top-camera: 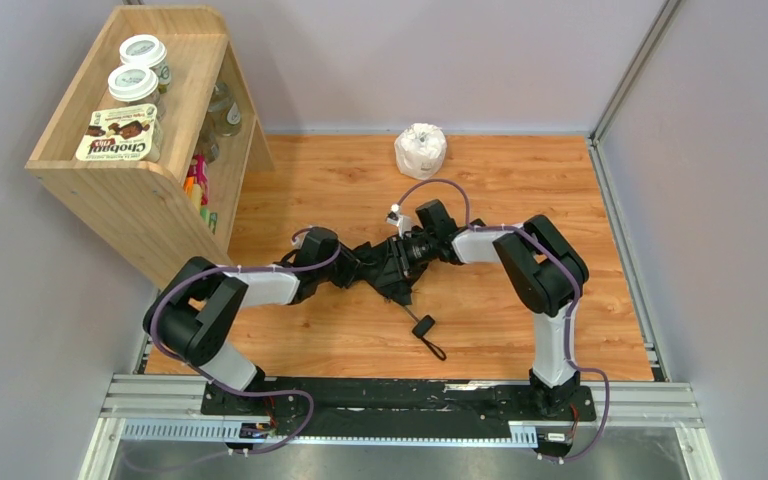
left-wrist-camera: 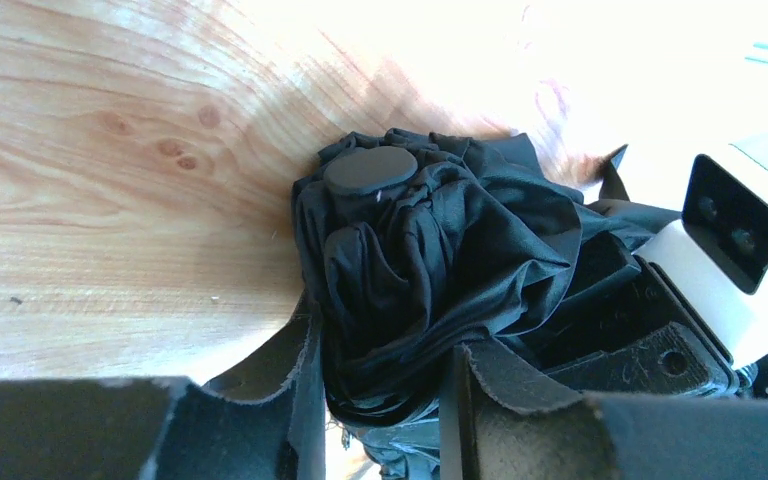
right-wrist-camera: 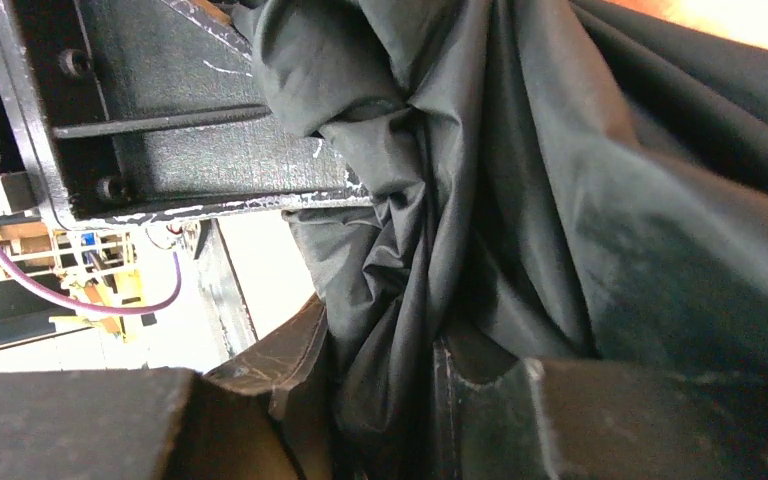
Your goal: Put away the umbrella
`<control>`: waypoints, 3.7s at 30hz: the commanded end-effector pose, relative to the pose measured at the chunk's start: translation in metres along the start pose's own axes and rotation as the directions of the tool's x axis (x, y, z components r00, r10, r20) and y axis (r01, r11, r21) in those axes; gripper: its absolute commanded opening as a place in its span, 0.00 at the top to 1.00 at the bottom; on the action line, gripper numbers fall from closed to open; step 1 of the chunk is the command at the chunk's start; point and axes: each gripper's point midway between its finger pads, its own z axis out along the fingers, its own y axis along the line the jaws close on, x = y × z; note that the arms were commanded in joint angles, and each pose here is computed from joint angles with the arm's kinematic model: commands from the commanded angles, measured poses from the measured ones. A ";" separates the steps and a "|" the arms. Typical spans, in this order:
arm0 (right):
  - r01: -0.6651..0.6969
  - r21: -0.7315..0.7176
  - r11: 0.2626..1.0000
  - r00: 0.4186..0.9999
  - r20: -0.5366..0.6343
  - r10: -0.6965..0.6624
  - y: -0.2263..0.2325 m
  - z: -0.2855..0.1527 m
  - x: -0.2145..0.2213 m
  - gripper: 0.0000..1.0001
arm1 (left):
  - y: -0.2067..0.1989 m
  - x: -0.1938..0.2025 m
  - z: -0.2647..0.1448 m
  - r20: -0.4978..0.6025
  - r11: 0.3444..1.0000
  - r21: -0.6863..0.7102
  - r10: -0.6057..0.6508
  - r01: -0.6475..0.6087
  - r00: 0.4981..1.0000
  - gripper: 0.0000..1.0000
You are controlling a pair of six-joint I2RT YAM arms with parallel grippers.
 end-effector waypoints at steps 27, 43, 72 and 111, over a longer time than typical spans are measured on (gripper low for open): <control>0.497 0.787 0.366 0.658 -0.067 -0.750 0.049 -0.059 -0.052 0.03 | 0.130 0.020 -0.006 -0.110 0.891 -0.440 0.068 -0.110 0.992 0.79; 0.477 0.796 0.372 0.811 -0.235 -0.536 -0.056 -0.021 0.018 0.84 | 0.109 0.021 -0.005 -0.128 0.917 -0.379 0.085 -0.127 0.988 0.77; -0.217 0.160 0.963 0.960 -0.146 0.240 -0.048 0.000 0.119 1.00 | -0.009 0.003 -0.028 -0.080 0.993 -0.008 0.116 -0.118 0.990 0.23; 0.458 0.725 0.514 0.809 -0.100 -0.580 0.033 -0.082 -0.036 0.04 | 0.136 0.037 -0.005 -0.137 0.901 -0.393 0.140 -0.183 0.981 0.88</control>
